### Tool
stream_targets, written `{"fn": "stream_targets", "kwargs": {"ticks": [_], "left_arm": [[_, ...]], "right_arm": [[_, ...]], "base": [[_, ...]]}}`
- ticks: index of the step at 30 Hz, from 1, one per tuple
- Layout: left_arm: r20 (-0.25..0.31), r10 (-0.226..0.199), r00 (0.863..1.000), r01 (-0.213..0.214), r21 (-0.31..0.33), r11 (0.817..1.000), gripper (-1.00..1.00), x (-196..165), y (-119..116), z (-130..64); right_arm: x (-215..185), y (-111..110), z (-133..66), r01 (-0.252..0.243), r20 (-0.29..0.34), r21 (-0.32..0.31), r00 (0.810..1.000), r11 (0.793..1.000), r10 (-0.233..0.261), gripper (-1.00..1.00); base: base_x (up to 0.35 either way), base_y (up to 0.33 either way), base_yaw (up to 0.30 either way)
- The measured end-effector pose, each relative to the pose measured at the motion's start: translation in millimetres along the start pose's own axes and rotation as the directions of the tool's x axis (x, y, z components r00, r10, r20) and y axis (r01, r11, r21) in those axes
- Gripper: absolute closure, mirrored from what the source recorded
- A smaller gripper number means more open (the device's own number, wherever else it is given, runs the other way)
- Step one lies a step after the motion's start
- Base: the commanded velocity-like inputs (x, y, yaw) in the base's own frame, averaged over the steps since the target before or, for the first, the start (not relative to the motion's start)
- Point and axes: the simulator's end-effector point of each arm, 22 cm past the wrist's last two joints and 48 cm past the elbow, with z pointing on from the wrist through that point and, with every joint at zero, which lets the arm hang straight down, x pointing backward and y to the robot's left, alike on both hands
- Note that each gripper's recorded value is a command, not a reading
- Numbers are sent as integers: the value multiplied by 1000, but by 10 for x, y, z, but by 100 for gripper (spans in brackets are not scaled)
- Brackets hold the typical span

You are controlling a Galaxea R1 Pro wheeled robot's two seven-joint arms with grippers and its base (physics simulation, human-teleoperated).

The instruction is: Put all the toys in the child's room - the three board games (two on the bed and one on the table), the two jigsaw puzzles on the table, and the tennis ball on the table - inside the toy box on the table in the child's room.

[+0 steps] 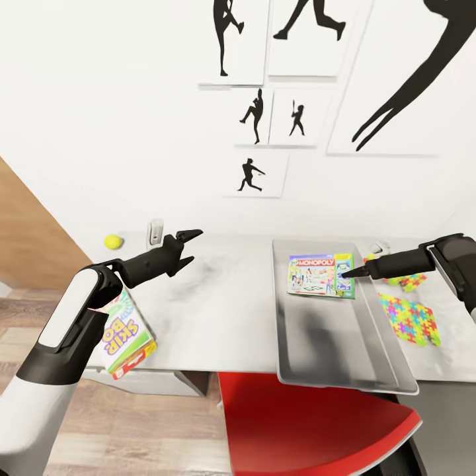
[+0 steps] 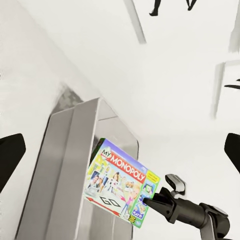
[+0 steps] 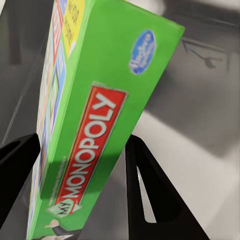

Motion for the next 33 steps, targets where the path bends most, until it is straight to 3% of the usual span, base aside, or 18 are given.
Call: {"fn": "stream_targets", "kwargs": {"ticks": [33], "left_arm": [[-11,-23,1000,23,-27,999,-100,20,228,99]], "right_arm": [[-79,-105,46,-3,4,3,1000,1000,3,100]], "base": [[0,0,0]]}}
